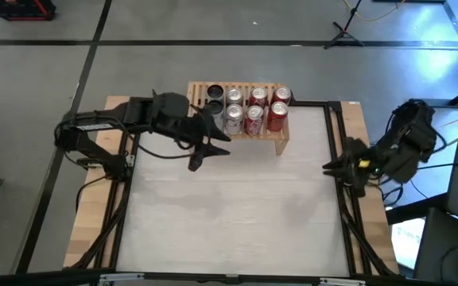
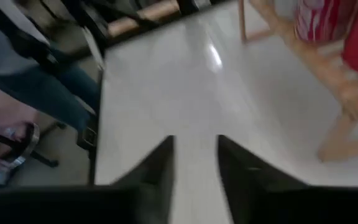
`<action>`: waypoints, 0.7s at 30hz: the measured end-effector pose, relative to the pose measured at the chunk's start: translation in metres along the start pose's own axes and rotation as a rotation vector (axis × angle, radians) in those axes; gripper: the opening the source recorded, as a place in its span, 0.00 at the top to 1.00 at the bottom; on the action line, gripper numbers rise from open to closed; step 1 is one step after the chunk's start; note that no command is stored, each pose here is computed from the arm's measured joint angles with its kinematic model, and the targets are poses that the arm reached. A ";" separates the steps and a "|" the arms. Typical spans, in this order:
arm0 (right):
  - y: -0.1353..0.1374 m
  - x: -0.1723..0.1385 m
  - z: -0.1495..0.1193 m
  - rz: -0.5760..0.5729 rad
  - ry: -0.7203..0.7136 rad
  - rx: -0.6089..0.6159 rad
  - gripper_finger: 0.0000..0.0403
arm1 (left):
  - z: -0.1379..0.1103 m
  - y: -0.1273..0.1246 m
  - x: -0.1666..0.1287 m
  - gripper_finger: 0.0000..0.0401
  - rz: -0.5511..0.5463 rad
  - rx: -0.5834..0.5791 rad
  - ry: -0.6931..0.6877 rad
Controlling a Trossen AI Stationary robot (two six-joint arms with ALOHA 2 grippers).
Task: Place canned beverage on shelf
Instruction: Return to Home Position
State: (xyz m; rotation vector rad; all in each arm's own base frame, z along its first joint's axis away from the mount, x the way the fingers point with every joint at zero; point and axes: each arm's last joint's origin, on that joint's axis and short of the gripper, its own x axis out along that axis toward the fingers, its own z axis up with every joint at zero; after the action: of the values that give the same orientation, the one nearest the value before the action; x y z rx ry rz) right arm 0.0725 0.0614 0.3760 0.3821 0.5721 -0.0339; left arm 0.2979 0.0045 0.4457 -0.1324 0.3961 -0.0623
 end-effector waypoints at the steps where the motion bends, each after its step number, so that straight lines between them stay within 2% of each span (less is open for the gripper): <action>1: -0.003 -0.003 0.001 0.019 -0.026 0.006 0.80 | -0.002 0.000 0.001 0.56 -0.010 0.004 -0.002; 3: -0.008 -0.006 0.001 0.046 -0.082 0.000 0.93 | -0.005 0.000 0.001 0.61 -0.019 0.009 -0.021; 5: -0.011 -0.005 -0.002 0.077 -0.135 -0.003 0.97 | -0.013 0.001 0.002 0.65 -0.018 0.006 -0.011; 9: -0.014 0.011 -0.018 0.124 -0.209 0.014 0.93 | -0.029 -0.003 -0.003 0.70 -0.043 -0.009 -0.068; 13: -0.016 0.033 -0.038 0.127 -0.275 0.028 0.95 | -0.052 -0.011 -0.012 0.73 -0.078 -0.016 -0.150; 18: -0.022 0.054 -0.048 0.101 -0.276 0.062 0.99 | -0.078 -0.007 -0.023 0.74 -0.041 -0.083 -0.129; 21: -0.027 0.062 -0.048 0.091 -0.254 0.009 0.99 | -0.086 -0.006 -0.029 0.74 -0.026 -0.100 -0.105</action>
State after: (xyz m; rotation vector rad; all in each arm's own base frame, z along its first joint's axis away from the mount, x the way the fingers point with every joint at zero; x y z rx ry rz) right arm 0.0962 0.0582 0.2968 0.4046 0.3036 0.0022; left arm 0.2381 -0.0089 0.3792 -0.2387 0.2929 -0.0609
